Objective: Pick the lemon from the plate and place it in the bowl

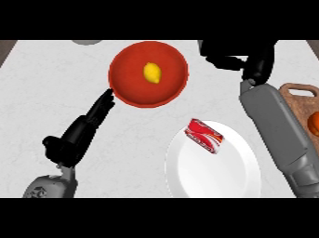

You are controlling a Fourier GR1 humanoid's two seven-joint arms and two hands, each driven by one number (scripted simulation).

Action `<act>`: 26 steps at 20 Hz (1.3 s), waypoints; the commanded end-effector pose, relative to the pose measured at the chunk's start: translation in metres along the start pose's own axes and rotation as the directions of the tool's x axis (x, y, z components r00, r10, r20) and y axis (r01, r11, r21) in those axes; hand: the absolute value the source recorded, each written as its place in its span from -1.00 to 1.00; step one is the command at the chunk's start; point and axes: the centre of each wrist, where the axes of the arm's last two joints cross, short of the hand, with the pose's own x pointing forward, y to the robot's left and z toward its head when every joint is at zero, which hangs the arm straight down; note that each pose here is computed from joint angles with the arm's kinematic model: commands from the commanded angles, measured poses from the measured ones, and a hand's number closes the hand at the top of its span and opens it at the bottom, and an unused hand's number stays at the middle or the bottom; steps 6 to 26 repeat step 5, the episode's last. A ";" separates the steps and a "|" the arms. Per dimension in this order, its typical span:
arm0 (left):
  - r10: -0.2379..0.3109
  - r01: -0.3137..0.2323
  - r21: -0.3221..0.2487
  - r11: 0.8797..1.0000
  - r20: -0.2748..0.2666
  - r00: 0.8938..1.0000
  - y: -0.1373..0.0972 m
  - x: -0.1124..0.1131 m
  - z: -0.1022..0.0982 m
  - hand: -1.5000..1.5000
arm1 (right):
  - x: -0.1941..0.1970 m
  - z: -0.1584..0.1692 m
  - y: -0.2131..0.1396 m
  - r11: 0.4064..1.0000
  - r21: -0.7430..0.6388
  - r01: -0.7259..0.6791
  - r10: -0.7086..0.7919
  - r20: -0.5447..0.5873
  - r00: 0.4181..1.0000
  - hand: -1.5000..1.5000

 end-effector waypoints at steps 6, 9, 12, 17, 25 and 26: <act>-0.012 0.012 0.001 1.000 0.002 1.000 0.006 0.002 0.006 0.00 | -0.055 0.006 -0.096 0.998 0.057 0.038 -0.040 0.030 0.999 -1.00; -0.012 0.012 0.001 1.000 0.002 1.000 0.006 0.002 0.006 0.00 | -0.055 0.006 -0.096 0.998 0.057 0.038 -0.040 0.030 0.999 -1.00; -0.012 0.012 0.001 1.000 0.002 1.000 0.006 0.002 0.006 0.00 | -0.055 0.006 -0.096 0.998 0.057 0.038 -0.040 0.030 0.999 -1.00; -0.012 0.012 0.001 1.000 0.002 1.000 0.006 0.002 0.006 0.00 | -0.055 0.006 -0.096 0.998 0.057 0.038 -0.040 0.030 0.999 -1.00; -0.012 0.012 0.001 1.000 0.002 1.000 0.006 0.002 0.006 0.00 | -0.055 0.006 -0.096 0.998 0.057 0.038 -0.040 0.030 0.999 -1.00; -0.012 0.012 0.001 1.000 0.002 1.000 0.006 0.002 0.006 0.00 | -0.055 0.006 -0.096 0.998 0.057 0.038 -0.040 0.030 0.999 -1.00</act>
